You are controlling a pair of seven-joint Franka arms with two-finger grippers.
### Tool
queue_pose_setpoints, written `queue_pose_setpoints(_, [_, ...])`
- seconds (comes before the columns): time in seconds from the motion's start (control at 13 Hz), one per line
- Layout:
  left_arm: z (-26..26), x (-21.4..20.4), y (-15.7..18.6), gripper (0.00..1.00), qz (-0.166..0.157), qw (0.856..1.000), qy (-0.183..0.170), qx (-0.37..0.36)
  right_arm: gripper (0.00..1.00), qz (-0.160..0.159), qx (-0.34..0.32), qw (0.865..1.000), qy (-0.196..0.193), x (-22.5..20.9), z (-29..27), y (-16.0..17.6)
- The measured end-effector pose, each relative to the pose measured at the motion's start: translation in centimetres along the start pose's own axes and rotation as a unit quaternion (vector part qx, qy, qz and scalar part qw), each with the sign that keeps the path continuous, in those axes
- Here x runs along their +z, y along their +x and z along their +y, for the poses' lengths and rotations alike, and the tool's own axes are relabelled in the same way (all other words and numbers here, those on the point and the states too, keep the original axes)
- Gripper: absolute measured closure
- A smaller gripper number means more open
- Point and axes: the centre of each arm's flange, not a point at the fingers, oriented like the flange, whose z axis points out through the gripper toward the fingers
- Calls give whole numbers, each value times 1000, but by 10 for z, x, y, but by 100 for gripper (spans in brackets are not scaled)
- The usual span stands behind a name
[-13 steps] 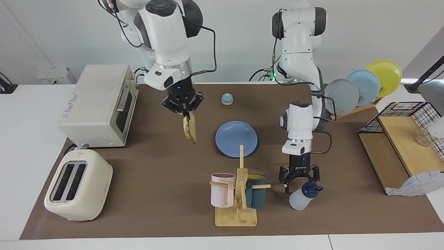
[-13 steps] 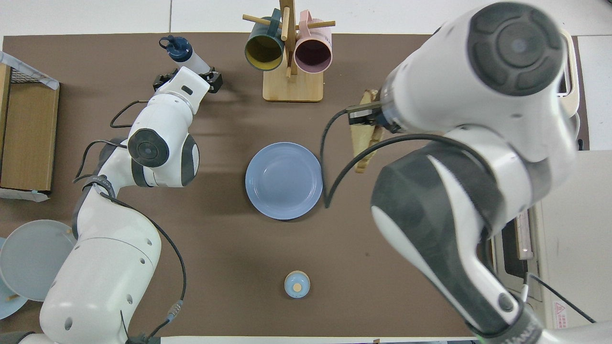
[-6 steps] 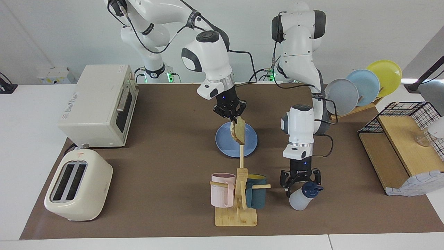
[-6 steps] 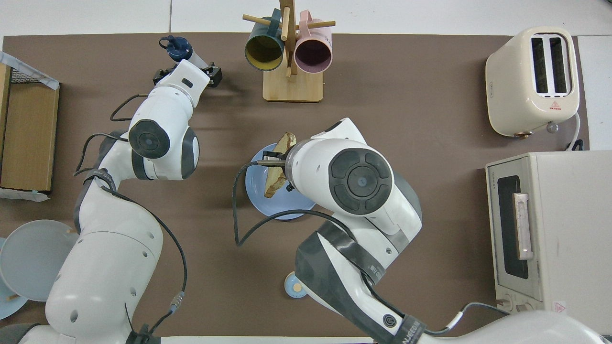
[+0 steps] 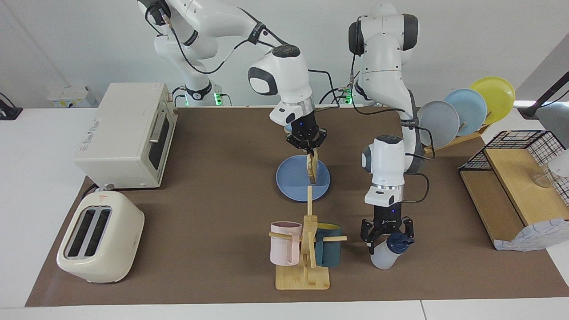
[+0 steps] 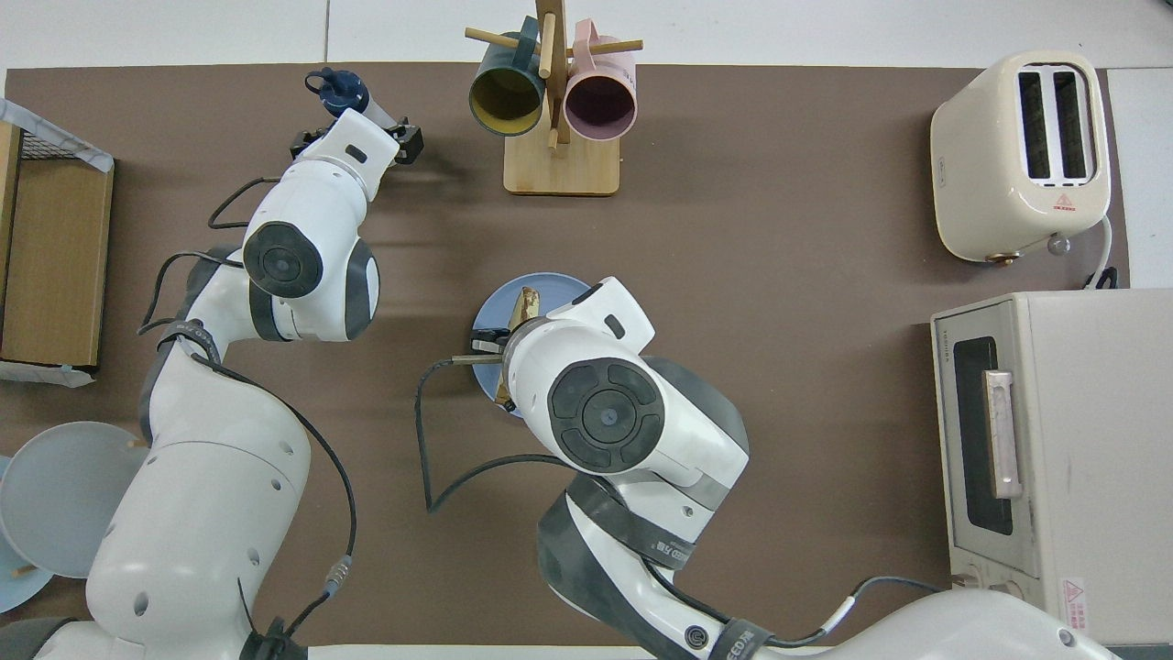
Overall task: Put bread on plate and add seasoning
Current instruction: 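Carry the bread slice over the blue plate with the right gripper, then lower the bread onto the plate and open the right gripper, then lift the bottle and carry it toward the plate with the left gripper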
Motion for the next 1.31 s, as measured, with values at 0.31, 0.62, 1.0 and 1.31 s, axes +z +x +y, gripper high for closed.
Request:
queue_pose_setpoints(0.31, [-1, 2, -2, 14, -4, 1000, 1, 0, 93, 4, -9, 1000, -5, 6, 4, -2])
queue_pose_setpoints(0.62, [-7, 3, 0, 48, -4, 1000, 4, 0, 93, 7, -13, 1000, 7, 17, 10, -10])
queue_pose_setpoints(1.0, [-29, 4, 18, 56, -9, 1000, 15, -12, 93, 11, 1, 1000, -7, 27, 38, -2])
queue_pose_setpoints(1.31, [-29, -18, 80, 56, -70, 998, 7, -6, 93, 9, 14, 999, -34, 39, 74, 7])
